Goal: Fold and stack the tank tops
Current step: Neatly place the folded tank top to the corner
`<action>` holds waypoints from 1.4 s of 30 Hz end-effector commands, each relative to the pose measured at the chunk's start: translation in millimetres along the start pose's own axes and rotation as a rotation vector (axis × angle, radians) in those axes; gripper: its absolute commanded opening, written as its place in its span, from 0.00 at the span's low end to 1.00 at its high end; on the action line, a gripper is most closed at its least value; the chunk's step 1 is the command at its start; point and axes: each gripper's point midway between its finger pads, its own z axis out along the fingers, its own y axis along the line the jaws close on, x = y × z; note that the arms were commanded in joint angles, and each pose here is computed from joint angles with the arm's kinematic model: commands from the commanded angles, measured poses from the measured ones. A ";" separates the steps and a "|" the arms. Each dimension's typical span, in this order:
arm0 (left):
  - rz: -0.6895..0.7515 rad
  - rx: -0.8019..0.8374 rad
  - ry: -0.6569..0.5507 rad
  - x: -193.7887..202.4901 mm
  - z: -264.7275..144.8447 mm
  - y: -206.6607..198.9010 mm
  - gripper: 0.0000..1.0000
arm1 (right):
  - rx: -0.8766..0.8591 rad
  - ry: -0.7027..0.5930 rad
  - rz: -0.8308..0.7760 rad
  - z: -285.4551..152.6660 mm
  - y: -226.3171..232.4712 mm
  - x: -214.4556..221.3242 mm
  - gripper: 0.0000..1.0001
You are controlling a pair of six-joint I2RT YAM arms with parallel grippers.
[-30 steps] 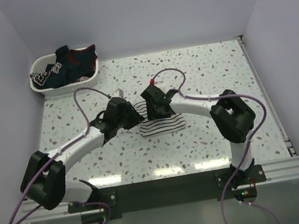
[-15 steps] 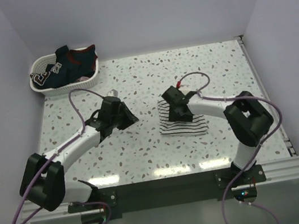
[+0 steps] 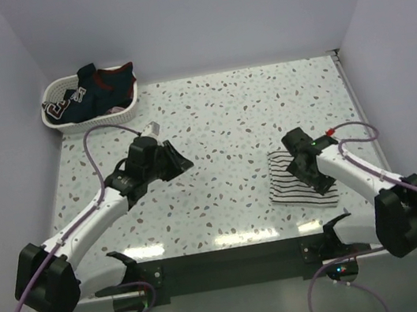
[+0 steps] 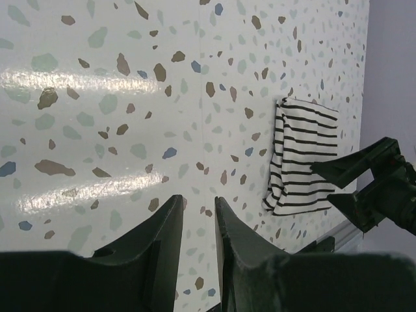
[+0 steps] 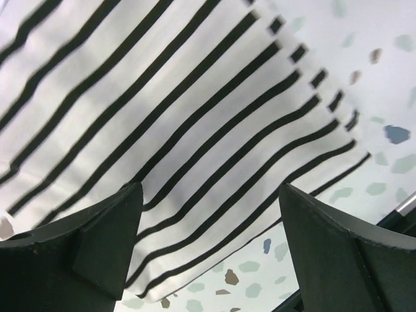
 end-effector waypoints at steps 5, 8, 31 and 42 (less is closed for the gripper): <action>0.045 0.087 0.021 1.5 -13.2 -16.5 0.31 | 0.115 -0.065 0.162 -2.4 -37.1 -46.7 0.89; 0.043 0.107 0.046 6.1 -8.2 -19.8 0.31 | 0.112 -0.091 0.145 -11.2 -38.1 -60.6 0.89; 0.046 0.063 0.114 31.9 14.0 0.9 0.29 | -0.030 0.139 0.576 1.9 49.5 20.3 0.80; 0.048 0.085 0.105 27.4 7.1 -7.4 0.29 | 0.162 0.114 0.563 41.8 -20.4 -9.9 0.83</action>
